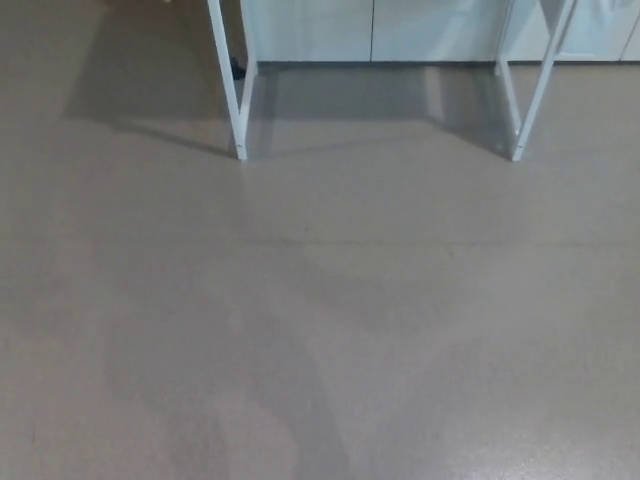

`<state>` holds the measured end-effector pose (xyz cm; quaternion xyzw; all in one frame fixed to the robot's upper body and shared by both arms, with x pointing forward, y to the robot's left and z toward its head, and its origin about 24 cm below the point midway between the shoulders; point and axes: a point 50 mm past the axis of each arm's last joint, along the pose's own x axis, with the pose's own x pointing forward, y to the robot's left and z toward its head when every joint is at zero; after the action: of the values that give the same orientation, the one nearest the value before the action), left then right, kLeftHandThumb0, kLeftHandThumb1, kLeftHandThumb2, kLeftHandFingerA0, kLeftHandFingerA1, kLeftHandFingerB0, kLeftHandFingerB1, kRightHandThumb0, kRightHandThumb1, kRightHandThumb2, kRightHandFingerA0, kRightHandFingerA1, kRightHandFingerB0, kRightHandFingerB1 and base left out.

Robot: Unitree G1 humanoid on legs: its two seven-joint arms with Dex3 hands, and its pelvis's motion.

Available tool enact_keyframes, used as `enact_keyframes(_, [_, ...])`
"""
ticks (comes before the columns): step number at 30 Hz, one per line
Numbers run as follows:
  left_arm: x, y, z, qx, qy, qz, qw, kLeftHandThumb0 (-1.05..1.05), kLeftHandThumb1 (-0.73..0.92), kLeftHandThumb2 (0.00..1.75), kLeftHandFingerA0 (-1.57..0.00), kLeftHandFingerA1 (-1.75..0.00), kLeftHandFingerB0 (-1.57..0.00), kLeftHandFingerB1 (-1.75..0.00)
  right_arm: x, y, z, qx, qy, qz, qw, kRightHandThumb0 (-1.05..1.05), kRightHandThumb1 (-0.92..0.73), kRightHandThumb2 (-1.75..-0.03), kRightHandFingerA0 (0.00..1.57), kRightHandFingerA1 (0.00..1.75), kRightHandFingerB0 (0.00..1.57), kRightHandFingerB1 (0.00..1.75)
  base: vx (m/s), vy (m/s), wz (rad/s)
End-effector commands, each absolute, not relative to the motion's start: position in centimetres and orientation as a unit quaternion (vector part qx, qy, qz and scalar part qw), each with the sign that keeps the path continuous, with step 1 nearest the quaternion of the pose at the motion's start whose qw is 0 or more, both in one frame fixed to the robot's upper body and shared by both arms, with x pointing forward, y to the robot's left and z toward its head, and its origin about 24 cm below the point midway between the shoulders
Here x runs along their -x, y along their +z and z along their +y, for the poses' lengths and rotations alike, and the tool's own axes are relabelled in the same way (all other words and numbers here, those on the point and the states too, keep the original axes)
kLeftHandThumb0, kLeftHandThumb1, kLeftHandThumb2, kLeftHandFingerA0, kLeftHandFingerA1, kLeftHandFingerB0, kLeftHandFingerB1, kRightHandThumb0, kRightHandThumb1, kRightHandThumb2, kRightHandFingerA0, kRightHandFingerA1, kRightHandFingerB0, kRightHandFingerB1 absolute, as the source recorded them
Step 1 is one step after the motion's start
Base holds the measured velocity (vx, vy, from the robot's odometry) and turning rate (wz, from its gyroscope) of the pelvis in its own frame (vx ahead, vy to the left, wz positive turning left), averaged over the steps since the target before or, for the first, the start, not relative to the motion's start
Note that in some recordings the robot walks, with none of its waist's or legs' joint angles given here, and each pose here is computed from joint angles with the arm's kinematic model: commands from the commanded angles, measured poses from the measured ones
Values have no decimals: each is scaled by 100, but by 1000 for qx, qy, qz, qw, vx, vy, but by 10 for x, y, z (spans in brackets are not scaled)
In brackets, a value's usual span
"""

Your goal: The robot walk towards a table in front and pick up a black pencil case on the left hand side and put the pencil case into a small container on the right hand side

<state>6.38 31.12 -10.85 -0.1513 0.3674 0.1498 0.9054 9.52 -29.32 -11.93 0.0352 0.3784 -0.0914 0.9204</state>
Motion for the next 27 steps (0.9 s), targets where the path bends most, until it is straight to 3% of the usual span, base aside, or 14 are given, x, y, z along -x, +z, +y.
enact_keyframes(1, [-66, -105, 318, 144, 153, 361, 909, -11, 34, 83, -34, -59, -15, -50, -94, -119, -296, -32, -99, 379, 920, -32, -56, -57, 52, 46, 37, 38, 171, 107, -16])
enact_keyframes(4, [-67, -104, 317, 149, 154, 359, 909, -10, 34, 83, -35, -60, -14, -50, -95, -119, -295, -31, -100, 377, 920, -40, -45, -70, 50, 54, 36, 47, 221, 186, -14])
enact_keyframes(5, [-66, -105, 317, 153, 154, 359, 908, -12, 50, 54, -43, -41, -27, -33, -95, -119, -295, -31, -101, 377, 920, -40, -45, -70, 50, 54, 36, 47, 347, 288, 35])
enact_keyframes(14, [-65, -104, 317, 150, 150, 360, 909, -13, 49, 54, -43, -41, -29, -33, -94, -120, -295, -29, -99, 380, 919, -40, -45, -70, 49, 54, 35, 46, 209, 160, 2])
enact_keyframes(15, [-65, -105, 318, 149, 155, 363, 907, -15, 48, 54, -45, -41, -32, -34, -98, -120, -295, -28, -94, 381, 919, -34, -54, -56, 52, 48, 39, 39, 151, -51, 7])
enact_keyframes(16, [-65, -105, 318, 147, 155, 363, 907, -16, 48, 54, -42, -41, -31, -34, -98, -120, -294, -28, -93, 381, 919, -41, -44, -71, 48, 55, 34, 47, 159, -89, 6])
enact_keyframes(24, [-63, -106, 316, 148, 156, 363, 907, -15, 48, 54, -46, -41, -31, -34, -96, -121, -295, -23, -90, 384, 919, -42, -44, -71, 48, 54, 35, 47, 181, -196, 11])
enact_keyframes(25, [-62, -106, 317, 151, 154, 364, 906, -14, 49, 54, -44, -41, -30, -34, -95, -121, -294, -24, -90, 385, 918, -34, -55, -56, 54, 47, 40, 39, 201, -88, 1])
enact_keyframes(26, [-62, -106, 317, 150, 156, 366, 905, -14, 49, 54, -44, -40, -30, -33, -95, -121, -294, -23, -87, 384, 919, -40, -46, -70, 47, 53, 35, 47, 185, -53, -4])
enact_keyframes(27, [-62, -106, 317, 149, 157, 367, 905, -14, 49, 54, -44, -40, -30, -33, -95, -121, -294, -22, -86, 384, 919, -40, -46, -70, 47, 53, 35, 47, 179, -24, -7])
